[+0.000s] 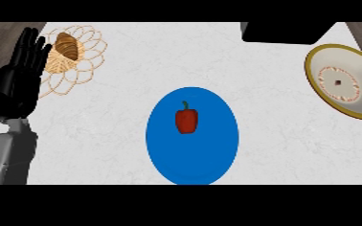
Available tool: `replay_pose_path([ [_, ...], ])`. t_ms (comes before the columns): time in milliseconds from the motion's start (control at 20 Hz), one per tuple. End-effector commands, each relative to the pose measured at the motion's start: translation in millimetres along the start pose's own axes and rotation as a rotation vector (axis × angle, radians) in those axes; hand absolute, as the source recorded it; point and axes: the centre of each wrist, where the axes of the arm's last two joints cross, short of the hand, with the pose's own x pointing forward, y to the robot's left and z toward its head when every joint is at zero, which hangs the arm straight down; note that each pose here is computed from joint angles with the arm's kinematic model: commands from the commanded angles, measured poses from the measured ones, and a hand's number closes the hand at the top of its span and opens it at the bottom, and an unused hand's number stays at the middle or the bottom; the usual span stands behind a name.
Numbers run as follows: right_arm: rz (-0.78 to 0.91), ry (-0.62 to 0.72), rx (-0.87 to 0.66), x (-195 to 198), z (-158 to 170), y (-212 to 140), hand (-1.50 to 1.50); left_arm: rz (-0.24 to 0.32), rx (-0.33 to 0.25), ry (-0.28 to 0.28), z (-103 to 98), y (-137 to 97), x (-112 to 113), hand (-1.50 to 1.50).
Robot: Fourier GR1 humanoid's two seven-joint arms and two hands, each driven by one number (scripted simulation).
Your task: Pick the tomato from the plate and place it in the bowl
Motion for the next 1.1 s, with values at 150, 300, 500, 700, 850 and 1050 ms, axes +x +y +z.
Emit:
replay_pose_path([
  [150, 0.021, -0.038, 0.077, 2, -49, 68, 1.50, -0.011, -0.002, 0.007, 8, 12, 6, 0.00],
  [300, 0.098, 0.022, 0.085, 8, -67, 95, 1.50, -0.014, 0.008, -0.001, -4, -9, 2, 0.00],
  [500, -0.015, 0.178, 0.082, -5, -67, 117, 1.50, 0.015, 0.003, -0.015, 6, -9, -7, 0.00],
  [700, -0.155, 0.182, 0.096, -17, -60, 135, -1.50, 0.002, 0.004, -0.009, 8, -11, -4, 0.00],
  [850, -0.317, 0.134, 0.049, -12, -69, 150, -1.50, -0.002, 0.004, -0.015, 5, -8, -6, 0.00],
  [1050, -0.426, 0.050, -0.106, -19, -63, 157, -1.50, -0.002, 0.011, -0.004, 7, 1, -6, 0.00],
])
